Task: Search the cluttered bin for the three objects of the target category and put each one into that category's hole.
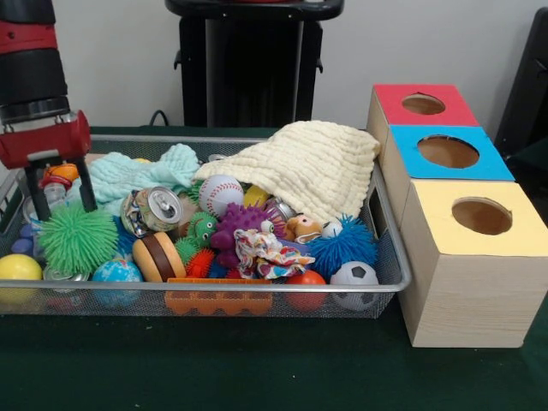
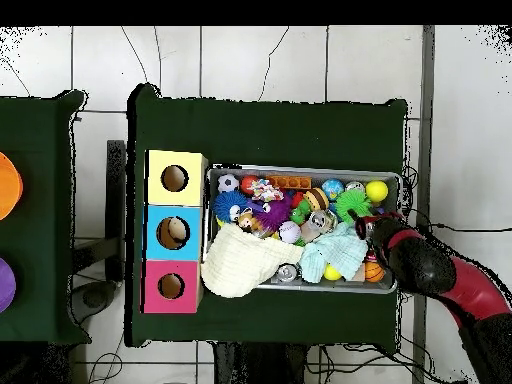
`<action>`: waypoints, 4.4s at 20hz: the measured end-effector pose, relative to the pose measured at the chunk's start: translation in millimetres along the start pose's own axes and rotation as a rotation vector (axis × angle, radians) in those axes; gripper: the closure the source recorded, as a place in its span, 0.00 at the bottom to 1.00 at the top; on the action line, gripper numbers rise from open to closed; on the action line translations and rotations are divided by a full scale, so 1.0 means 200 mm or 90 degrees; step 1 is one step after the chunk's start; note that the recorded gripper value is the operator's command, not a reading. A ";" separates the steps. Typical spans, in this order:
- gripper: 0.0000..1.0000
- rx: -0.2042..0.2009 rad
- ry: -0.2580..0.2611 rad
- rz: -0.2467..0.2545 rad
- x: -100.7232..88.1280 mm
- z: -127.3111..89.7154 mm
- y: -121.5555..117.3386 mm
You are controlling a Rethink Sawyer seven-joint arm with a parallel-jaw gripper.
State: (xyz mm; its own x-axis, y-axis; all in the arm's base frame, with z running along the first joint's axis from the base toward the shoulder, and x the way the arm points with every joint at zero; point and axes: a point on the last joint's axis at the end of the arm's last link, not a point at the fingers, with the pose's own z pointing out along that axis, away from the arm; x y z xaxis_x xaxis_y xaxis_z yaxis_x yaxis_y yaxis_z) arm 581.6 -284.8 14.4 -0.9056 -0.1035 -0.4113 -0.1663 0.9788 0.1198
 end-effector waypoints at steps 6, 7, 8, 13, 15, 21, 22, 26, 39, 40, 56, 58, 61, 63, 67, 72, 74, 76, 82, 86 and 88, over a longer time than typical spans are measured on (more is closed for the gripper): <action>0.00 -0.010 0.001 0.003 0.04 0.07 0.01; 0.00 -0.011 0.001 0.004 0.04 0.08 0.01; 0.00 -0.012 0.001 0.005 0.04 0.08 0.01; 0.00 -0.011 -0.001 0.007 0.04 0.10 0.00; 0.00 -0.010 -0.001 0.007 0.04 0.10 0.00; 0.00 -0.005 -0.004 0.011 0.04 0.07 -0.04; 0.00 -0.004 -0.005 0.012 0.04 0.06 -0.04; 0.00 -0.001 -0.002 0.018 0.05 0.01 -0.10; 0.00 -0.010 0.019 0.028 0.11 -0.02 -0.14; 0.00 -0.010 0.020 0.028 0.11 -0.02 -0.14; 0.00 -0.036 0.051 0.017 0.11 0.02 -0.08; 0.00 -0.038 0.057 0.015 0.11 0.02 -0.08; 0.00 -0.040 0.062 0.013 0.10 0.02 -0.08; 0.00 -0.040 0.065 0.012 0.09 0.02 -0.08; 0.00 -0.040 0.073 0.011 0.08 0.02 -0.10; 0.00 -0.038 0.077 0.011 0.07 0.02 -0.12; 0.00 -0.036 0.078 0.010 0.06 0.02 -0.13; 0.00 -0.034 0.078 0.009 0.05 0.03 -0.14; 0.00 -0.032 0.084 0.004 0.03 0.04 -0.15; 0.00 -0.032 0.087 0.004 0.02 0.05 -0.16; 0.00 -0.032 0.087 0.004 0.02 0.06 -0.17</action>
State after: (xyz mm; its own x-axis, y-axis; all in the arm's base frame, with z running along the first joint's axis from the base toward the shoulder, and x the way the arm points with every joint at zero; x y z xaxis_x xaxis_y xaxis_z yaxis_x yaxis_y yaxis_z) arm 588.1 -315.5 -2.0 -0.9511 -0.1234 -0.2832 -0.1761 0.9698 0.1686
